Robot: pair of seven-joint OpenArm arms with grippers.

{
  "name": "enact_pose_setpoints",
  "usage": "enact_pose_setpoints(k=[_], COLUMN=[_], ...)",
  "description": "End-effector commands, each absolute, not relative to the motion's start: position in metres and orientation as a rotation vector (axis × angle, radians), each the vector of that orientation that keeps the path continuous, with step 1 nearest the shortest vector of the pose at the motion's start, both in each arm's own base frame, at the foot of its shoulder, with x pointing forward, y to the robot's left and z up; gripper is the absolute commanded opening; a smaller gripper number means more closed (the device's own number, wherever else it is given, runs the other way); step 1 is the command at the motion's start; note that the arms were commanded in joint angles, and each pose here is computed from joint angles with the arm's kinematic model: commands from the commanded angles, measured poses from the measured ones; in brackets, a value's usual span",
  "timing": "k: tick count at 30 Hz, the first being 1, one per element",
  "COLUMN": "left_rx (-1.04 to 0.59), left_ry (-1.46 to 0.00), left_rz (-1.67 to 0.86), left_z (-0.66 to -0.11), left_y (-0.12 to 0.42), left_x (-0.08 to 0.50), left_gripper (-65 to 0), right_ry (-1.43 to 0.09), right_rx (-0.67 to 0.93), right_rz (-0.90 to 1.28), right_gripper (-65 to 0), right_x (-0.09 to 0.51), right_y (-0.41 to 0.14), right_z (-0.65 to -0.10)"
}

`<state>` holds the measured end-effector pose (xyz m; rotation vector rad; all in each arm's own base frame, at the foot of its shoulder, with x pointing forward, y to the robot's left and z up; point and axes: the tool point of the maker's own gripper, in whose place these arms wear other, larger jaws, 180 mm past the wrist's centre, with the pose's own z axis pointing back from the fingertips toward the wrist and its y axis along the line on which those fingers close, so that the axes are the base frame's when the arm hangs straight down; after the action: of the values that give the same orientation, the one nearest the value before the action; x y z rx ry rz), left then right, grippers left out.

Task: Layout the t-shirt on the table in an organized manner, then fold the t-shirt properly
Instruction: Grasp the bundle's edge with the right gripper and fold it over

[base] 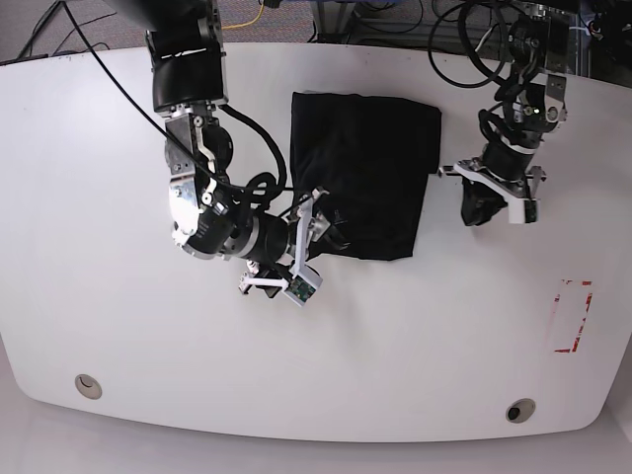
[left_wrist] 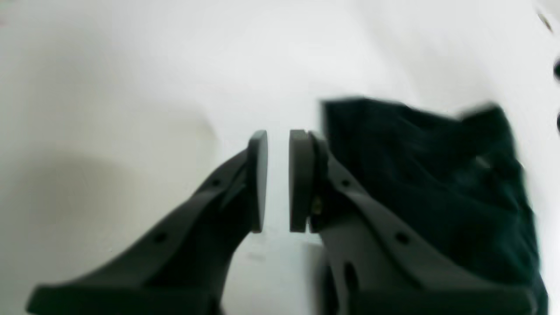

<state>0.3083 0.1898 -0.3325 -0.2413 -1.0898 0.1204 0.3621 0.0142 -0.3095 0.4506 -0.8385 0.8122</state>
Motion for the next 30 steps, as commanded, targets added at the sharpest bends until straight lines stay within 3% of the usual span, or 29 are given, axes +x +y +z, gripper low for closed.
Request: enact_pose_setpoints(k=[1, 14, 30], left_rx=[-0.210, -0.088, -0.080], left_ry=[-1.153, -1.179, -1.166], left_rz=[0.133, 0.151, 0.156], left_z=[-0.312, -0.297, -0.302], left_y=[0.213, 0.266, 0.268], left_x=[0.314, 0.310, 0.305], left_gripper=[-57.4, -57.4, -57.4], right_ry=[-0.827, -0.636, -0.551], right_rx=[0.492, 0.640, 0.720], right_rz=[0.789, 0.729, 0.709], right_gripper=[-25.7, -25.7, -27.0], right_x=[0.377, 0.374, 0.356], right_y=[0.021, 0.068, 0.097], right_z=[-0.310, -0.354, -0.371])
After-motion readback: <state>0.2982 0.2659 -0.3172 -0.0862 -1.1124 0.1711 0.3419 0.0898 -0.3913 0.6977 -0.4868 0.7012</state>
